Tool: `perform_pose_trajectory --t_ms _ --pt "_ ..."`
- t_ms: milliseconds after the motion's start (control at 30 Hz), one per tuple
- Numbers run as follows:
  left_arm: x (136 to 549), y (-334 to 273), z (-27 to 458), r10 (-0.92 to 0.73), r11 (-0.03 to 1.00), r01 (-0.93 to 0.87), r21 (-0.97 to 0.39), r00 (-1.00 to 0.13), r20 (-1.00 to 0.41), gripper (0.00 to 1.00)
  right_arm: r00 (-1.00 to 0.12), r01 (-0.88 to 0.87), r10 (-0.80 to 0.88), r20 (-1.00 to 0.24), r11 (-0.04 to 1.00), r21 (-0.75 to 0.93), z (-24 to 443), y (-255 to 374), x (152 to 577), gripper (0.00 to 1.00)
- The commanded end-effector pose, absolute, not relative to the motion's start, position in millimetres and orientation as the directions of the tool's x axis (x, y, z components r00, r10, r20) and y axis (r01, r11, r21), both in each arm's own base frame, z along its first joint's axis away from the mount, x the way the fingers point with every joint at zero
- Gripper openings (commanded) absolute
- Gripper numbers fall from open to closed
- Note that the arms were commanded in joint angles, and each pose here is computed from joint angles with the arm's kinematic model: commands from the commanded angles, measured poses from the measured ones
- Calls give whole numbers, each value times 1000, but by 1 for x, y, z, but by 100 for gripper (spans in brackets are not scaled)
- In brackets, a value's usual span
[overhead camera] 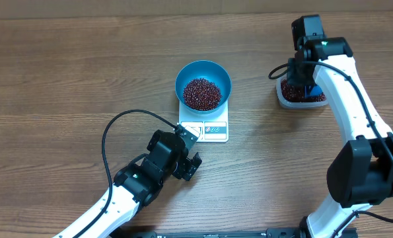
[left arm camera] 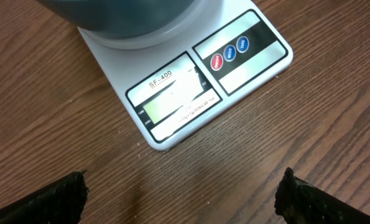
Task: Scoop item into bowl and weigh 150g on scale
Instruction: 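Lower the blue scoop into the red beans in the tub, right gripper, then drag and tilt the scoop through the beans to fill it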
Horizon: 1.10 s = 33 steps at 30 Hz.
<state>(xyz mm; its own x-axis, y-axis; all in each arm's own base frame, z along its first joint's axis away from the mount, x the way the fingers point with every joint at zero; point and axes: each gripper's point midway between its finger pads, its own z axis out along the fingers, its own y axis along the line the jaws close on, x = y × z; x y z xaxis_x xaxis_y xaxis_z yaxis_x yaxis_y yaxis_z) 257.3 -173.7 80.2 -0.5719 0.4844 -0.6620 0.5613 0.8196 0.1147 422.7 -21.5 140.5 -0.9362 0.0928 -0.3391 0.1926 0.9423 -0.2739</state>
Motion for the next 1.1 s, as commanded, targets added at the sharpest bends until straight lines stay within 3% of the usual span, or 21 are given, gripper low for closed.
perform_pose_trajectory --t_ms 0,267,767,1067 --pt "264 -175 90 467 830 545 117 -564 -681 100 -936 212 99 -336 924 -319 134 -30 418 4" --pt "264 -175 90 467 830 545 117 -564 -681 100 -945 204 98 -312 922 -329 120 -31 411 4" --pt "264 -175 90 467 830 545 117 -564 -681 100 -962 117 110 -248 993 -11 107 26 409 4" --pt "264 -175 90 467 830 545 117 -564 -681 100 -946 172 183 -266 983 63 119 9 418 4"
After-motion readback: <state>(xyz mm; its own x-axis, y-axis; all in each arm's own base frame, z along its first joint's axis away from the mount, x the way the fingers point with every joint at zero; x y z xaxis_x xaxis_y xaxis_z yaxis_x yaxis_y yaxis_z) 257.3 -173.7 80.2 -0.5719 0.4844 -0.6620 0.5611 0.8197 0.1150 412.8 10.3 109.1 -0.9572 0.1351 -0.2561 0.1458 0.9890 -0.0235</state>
